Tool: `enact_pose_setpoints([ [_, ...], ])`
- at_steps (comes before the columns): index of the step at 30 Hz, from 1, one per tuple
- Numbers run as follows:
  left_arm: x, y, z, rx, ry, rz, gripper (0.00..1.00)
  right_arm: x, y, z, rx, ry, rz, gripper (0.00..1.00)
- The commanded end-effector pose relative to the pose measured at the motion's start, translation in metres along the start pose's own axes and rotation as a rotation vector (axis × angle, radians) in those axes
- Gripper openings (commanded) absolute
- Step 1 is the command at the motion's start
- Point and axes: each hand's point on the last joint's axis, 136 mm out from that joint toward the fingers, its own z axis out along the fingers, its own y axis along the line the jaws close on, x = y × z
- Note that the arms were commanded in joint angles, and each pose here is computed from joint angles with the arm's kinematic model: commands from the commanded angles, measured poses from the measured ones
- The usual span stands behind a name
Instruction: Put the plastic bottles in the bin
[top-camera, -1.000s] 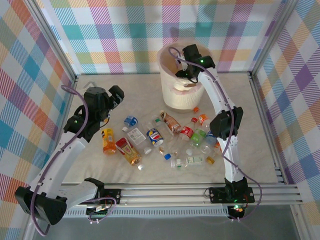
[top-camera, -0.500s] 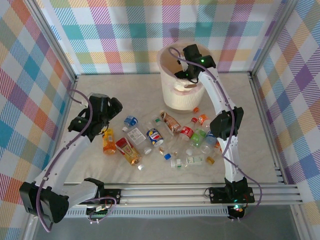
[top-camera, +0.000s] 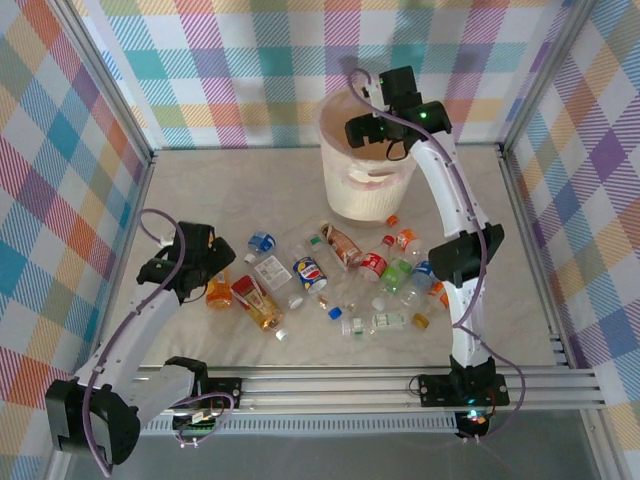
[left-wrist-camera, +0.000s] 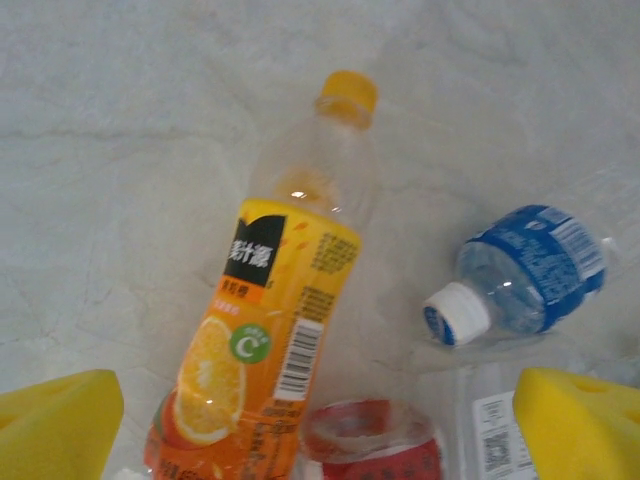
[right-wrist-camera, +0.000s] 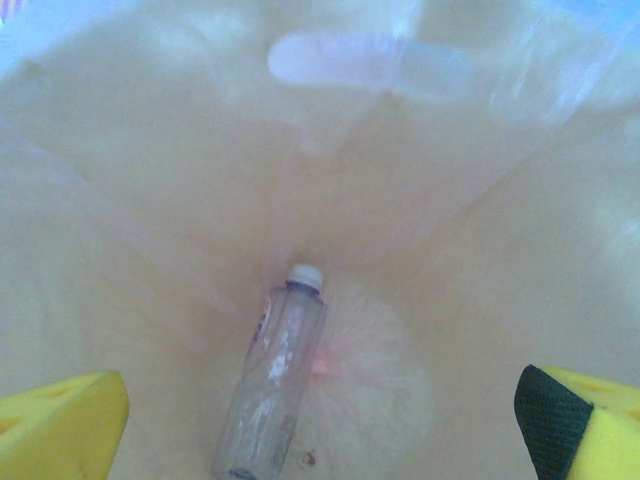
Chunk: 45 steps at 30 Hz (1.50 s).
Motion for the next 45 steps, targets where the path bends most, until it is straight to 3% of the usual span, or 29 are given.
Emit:
enact_pose_setpoints([
  [1, 0.011, 0.01, 0.005, 0.004, 0.039, 0.002, 1.0, -0.04, -0.003, -0.041, -0.001, -0.154, 0.026, 1.0],
  [9, 0.025, 0.021, 0.026, -0.008, 0.088, -0.016, 1.0, -0.046, 0.0, -0.073, -0.038, -0.185, 0.113, 1.0],
  [27, 0.034, 0.033, 0.084, -0.059, 0.196, -0.089, 0.95, -0.025, -0.001, -0.088, -0.033, -0.151, 0.176, 1.0],
  [45, 0.034, 0.048, 0.1, -0.114, 0.2, -0.176, 0.61, -0.016, 0.007, -0.105, -0.083, -0.18, 0.197, 1.0],
])
